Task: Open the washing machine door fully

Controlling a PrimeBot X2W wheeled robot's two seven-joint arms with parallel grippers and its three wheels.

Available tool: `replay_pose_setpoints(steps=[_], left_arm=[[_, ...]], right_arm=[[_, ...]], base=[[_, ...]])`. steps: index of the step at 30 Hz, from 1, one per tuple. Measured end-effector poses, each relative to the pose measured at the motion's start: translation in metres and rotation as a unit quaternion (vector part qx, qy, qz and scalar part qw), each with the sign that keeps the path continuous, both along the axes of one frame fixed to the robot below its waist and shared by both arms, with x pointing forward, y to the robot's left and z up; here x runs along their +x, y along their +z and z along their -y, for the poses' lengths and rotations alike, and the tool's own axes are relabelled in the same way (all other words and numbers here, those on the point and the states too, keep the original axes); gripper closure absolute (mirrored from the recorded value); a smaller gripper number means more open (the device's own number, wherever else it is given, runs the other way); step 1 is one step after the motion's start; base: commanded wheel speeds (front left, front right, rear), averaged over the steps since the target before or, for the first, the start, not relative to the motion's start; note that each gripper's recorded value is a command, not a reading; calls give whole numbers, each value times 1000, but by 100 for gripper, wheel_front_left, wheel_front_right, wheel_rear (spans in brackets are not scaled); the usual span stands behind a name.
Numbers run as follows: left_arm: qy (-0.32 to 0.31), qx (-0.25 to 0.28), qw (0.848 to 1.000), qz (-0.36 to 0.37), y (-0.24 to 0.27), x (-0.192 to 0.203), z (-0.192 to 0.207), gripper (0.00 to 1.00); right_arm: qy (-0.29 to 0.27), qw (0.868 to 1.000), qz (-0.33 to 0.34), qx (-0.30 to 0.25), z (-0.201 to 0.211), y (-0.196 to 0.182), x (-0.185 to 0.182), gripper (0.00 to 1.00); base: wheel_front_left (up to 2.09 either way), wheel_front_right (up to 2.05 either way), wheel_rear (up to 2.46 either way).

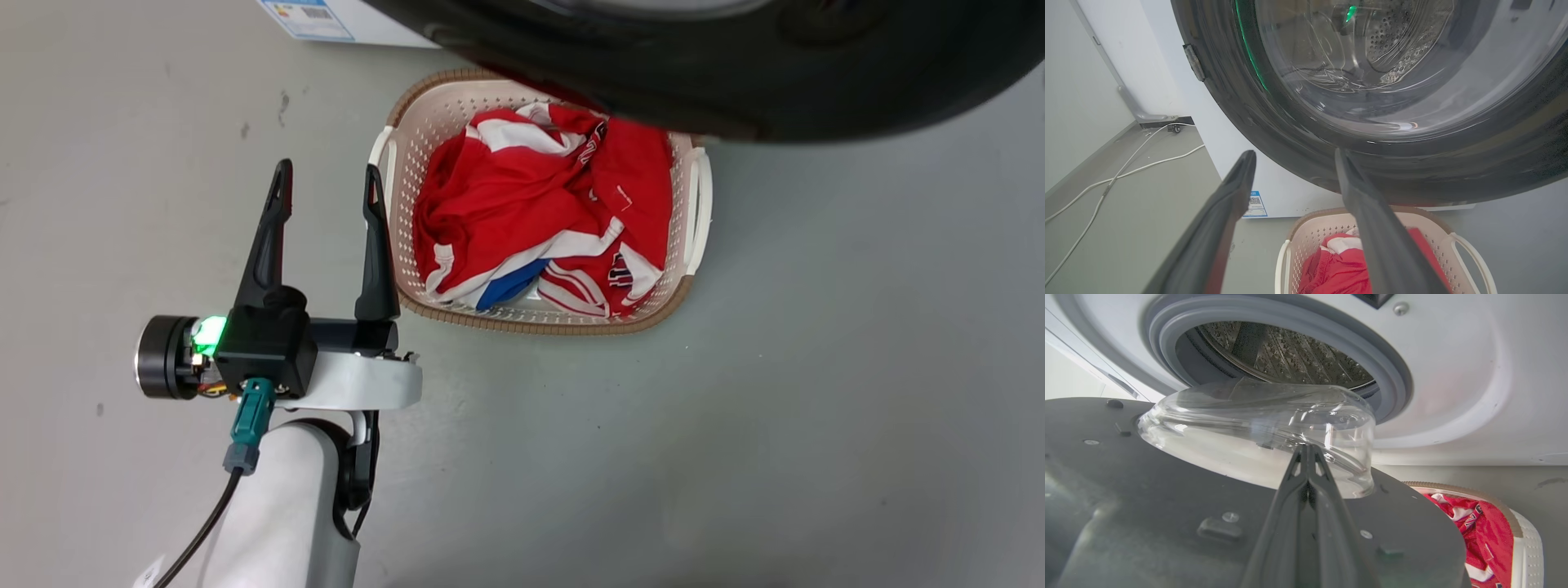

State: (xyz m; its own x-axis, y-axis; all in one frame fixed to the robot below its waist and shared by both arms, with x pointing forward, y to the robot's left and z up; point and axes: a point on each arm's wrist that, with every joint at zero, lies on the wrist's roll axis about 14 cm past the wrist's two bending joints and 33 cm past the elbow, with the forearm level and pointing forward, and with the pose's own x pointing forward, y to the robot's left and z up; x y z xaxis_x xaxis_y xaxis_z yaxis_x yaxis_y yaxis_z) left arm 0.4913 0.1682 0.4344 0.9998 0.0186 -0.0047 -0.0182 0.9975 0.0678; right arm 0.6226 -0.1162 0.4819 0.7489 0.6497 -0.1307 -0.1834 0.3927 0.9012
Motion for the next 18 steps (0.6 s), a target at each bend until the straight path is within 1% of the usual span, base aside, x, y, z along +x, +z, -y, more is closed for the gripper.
replay_pose_setpoints(steps=[3,10,15,18], left_arm=[[-2,-2,1000,1,3,-3,1,0],[-5,-2,1000,5,10,-9,3,0],[-3,-1,1000,15,21,-13,1,0],[-1,0,1000,17,25,-18,-1,0]], right_arm=[[26,1000,-2,0,-11,1,-17,100],[82,996,-14,26,-40,4,-57,100],[133,991,-20,29,-61,5,-88,100],[154,987,-26,40,-72,6,-106,100]], base=[[0,0,0],[0,0,0],[0,0,0],[0,0,0]])
